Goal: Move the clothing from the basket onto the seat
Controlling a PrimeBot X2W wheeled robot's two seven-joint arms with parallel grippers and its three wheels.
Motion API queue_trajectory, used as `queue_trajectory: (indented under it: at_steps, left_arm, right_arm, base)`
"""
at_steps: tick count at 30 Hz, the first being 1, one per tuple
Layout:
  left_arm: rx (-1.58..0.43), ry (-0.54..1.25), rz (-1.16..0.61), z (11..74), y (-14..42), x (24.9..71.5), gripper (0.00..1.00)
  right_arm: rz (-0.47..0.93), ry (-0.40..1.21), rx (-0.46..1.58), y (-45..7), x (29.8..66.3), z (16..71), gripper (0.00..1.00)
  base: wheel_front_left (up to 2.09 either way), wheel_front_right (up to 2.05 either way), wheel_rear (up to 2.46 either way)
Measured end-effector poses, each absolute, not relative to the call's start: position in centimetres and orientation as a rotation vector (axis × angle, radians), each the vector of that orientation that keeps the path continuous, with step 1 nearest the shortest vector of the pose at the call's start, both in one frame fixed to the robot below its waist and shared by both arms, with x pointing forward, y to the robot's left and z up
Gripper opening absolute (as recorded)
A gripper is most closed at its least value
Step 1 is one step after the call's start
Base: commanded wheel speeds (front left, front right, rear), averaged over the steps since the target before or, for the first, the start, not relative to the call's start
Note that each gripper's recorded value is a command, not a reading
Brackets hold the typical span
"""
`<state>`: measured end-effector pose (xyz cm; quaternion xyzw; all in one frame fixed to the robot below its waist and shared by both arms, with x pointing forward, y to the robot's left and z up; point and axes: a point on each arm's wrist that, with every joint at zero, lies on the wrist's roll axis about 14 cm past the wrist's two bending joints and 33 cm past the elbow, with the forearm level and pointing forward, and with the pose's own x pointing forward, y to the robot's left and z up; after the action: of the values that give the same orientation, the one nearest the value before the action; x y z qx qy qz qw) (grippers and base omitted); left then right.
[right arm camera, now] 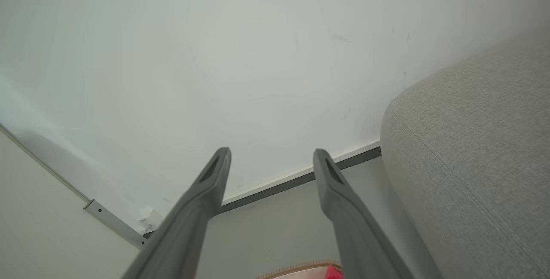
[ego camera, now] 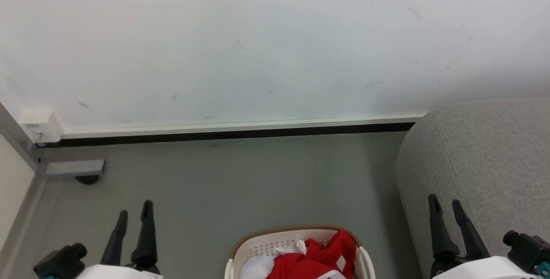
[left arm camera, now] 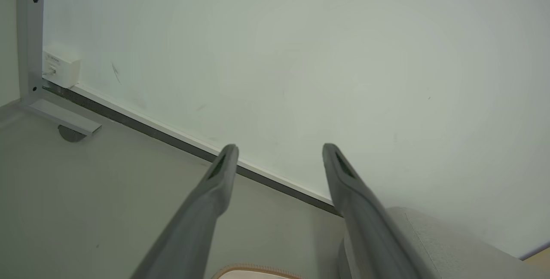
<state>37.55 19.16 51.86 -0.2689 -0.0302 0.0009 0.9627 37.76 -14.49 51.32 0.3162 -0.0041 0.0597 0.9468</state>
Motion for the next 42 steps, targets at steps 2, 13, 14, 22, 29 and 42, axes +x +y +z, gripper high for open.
queue_trajectory:
  at_steps: [2,13,14,22,29,42]
  left_arm:
    - [-0.520,-0.059,-0.001,51.8,19.0,37.6,1.00]
    - [-0.397,-0.064,-0.013,51.7,18.7,37.6,1.00]
    - [-0.391,-0.070,-0.014,51.9,18.7,37.6,1.00]
    - [-0.316,-0.102,-0.033,52.7,18.4,37.6,1.00]
    - [-0.259,-0.117,-0.042,52.9,18.2,37.5,1.00]
    - [-0.153,-0.141,-0.064,53.3,17.8,37.5,1.00]
  right_arm:
    - [0.120,-0.006,0.625,-14.5,37.7,51.1,1.00]
    - [0.136,-0.014,0.508,-14.1,37.5,50.9,1.00]
    - [0.138,-0.014,0.501,-14.0,37.5,50.9,1.00]
    - [0.155,-0.025,0.436,-13.6,37.4,50.9,1.00]
    - [0.169,-0.042,0.383,-13.3,37.3,51.2,1.00]
    - [0.195,-0.070,0.306,-12.8,37.1,51.7,1.00]
  base:
    - [0.00,0.00,0.00]
    - [0.00,0.00,0.00]
    - [0.00,0.00,0.00]
    - [0.00,0.00,0.00]
    - [0.00,0.00,0.00]
    - [0.00,0.00,0.00]
